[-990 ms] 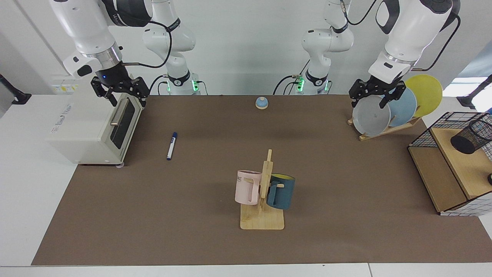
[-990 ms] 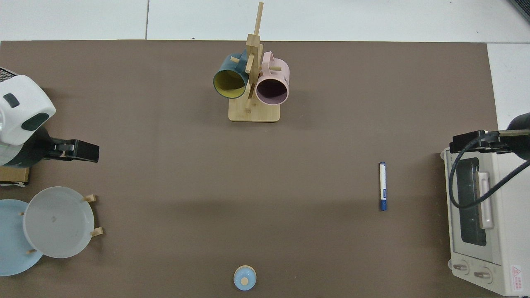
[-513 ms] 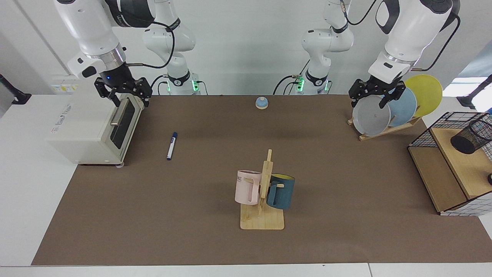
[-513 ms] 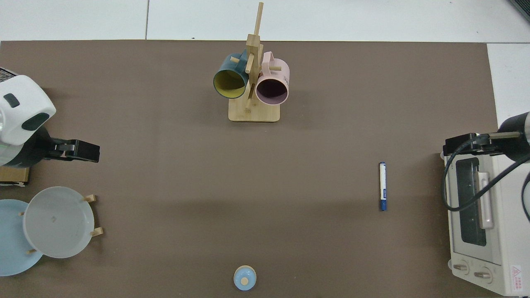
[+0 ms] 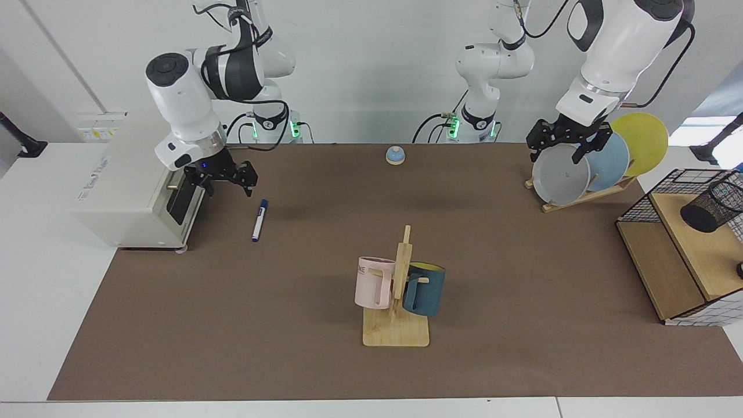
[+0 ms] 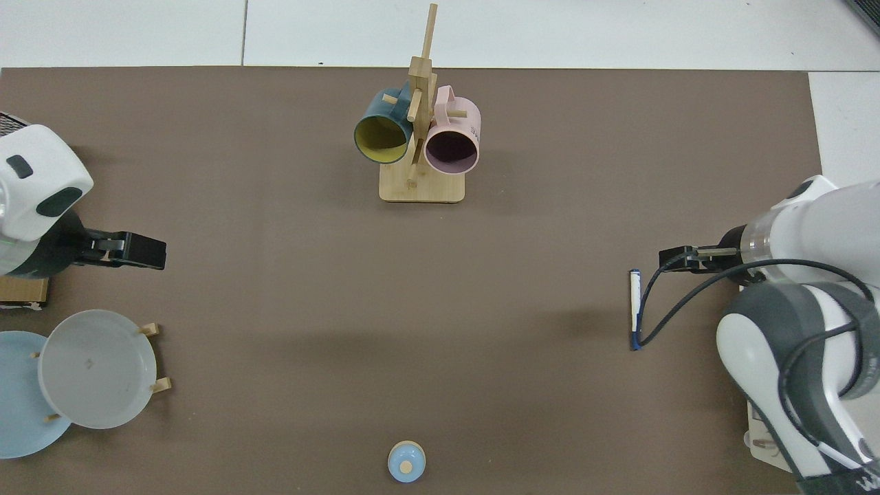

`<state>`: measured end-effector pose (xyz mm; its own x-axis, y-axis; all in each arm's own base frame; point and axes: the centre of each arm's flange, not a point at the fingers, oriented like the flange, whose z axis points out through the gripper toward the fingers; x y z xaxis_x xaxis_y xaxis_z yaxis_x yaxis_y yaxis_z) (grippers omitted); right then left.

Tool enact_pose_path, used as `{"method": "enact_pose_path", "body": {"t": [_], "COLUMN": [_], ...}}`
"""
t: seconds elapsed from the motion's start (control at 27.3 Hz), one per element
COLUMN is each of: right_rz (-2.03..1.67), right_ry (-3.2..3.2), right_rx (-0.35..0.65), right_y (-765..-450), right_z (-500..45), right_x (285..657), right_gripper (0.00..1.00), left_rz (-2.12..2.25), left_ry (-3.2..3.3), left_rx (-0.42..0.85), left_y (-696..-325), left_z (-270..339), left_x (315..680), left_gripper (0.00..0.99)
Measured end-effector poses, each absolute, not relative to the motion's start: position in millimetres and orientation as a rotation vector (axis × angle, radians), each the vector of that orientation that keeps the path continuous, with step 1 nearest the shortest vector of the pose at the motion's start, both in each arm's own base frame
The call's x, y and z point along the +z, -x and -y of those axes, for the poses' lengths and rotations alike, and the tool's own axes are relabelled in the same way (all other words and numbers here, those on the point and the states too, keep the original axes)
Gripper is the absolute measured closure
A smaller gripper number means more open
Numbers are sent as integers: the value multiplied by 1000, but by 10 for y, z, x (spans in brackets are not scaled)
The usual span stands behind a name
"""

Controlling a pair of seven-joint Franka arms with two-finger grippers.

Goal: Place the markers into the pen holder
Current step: 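Reach the right gripper down and grasp the white-and-blue marker, then carry the marker toward the middle with the right gripper while the left gripper approaches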

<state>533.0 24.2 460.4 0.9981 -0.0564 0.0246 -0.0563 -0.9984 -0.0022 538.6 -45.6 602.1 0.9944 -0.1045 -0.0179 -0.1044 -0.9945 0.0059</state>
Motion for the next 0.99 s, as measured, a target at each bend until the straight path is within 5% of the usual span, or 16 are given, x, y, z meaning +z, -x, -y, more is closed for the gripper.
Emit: {"method": "enact_pose_path", "body": {"t": [0.55,0.99], "right_rz": [-170,-196], "right_ry": [3126,3129], "right_rx": [-55,5], "right_y": [-5383,-5357], "right_z": [-386,-374], "right_x": [3195,2887], "right_gripper": [0,4], "left_rz": [178,466], "left_ry": [-3131,-3099], "left_rx": [-8,-13], "left_y": [-5350,-5251], "left_z": [504,921], "left_x": [6105,6147], "left_gripper": [0,0]}}
